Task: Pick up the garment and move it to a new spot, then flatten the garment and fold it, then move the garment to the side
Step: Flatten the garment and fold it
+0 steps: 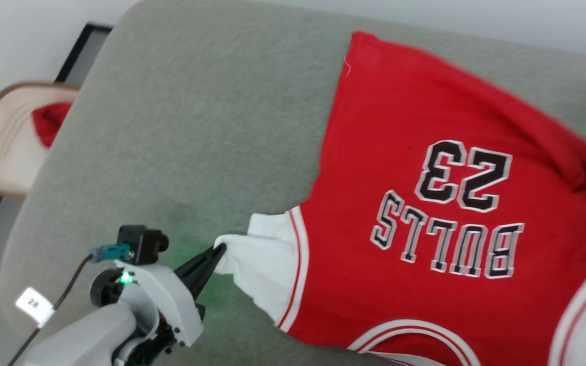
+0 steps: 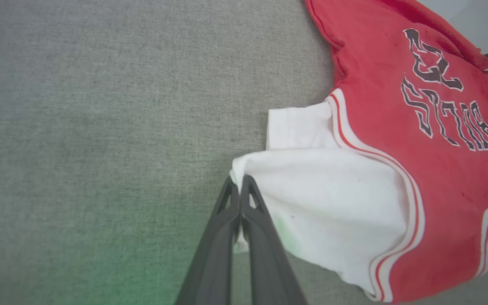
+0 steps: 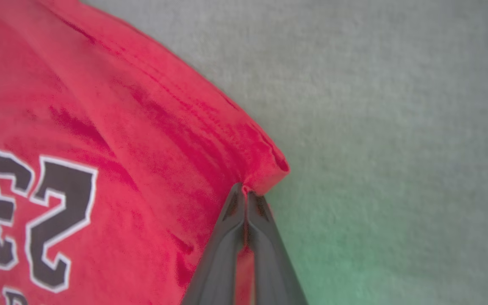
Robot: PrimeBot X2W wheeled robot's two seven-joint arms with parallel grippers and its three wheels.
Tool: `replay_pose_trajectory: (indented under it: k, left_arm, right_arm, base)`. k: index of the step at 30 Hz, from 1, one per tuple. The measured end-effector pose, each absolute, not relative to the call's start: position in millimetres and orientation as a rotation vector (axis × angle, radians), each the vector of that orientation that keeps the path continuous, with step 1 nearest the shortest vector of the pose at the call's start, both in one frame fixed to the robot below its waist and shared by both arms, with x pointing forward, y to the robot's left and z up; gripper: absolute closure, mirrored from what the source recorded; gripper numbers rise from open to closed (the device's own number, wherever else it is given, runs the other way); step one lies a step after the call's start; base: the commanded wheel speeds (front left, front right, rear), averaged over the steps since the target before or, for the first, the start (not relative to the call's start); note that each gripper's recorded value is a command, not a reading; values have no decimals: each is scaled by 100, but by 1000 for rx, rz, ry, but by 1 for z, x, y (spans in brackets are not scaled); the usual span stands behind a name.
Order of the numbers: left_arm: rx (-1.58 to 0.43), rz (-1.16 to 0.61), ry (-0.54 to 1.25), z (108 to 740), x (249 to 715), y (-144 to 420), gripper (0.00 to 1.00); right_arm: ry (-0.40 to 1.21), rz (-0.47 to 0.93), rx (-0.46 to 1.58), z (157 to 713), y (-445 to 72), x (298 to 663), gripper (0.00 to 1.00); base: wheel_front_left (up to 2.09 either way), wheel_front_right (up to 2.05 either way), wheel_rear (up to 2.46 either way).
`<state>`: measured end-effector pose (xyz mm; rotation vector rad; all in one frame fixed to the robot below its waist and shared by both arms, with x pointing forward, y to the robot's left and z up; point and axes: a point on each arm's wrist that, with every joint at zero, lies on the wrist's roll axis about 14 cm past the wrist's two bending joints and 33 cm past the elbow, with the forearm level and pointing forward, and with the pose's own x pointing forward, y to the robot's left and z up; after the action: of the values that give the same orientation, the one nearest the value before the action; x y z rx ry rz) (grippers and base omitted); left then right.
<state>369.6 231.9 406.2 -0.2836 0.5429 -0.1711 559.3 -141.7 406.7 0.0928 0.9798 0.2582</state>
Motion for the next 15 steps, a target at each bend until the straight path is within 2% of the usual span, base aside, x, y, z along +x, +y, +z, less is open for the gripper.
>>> replay_pose_trajectory:
  k: [6, 15]
  left_arm:
    - [-284, -211, 526, 413, 373, 220, 100]
    - [-271, -276, 486, 430, 378, 200, 100]
  right_arm:
    - [974, 255, 129, 413, -184, 494, 100]
    - [1020, 171, 190, 403, -227, 396, 100]
  base:
    - [0, 0, 0]
    - [0, 0, 0]
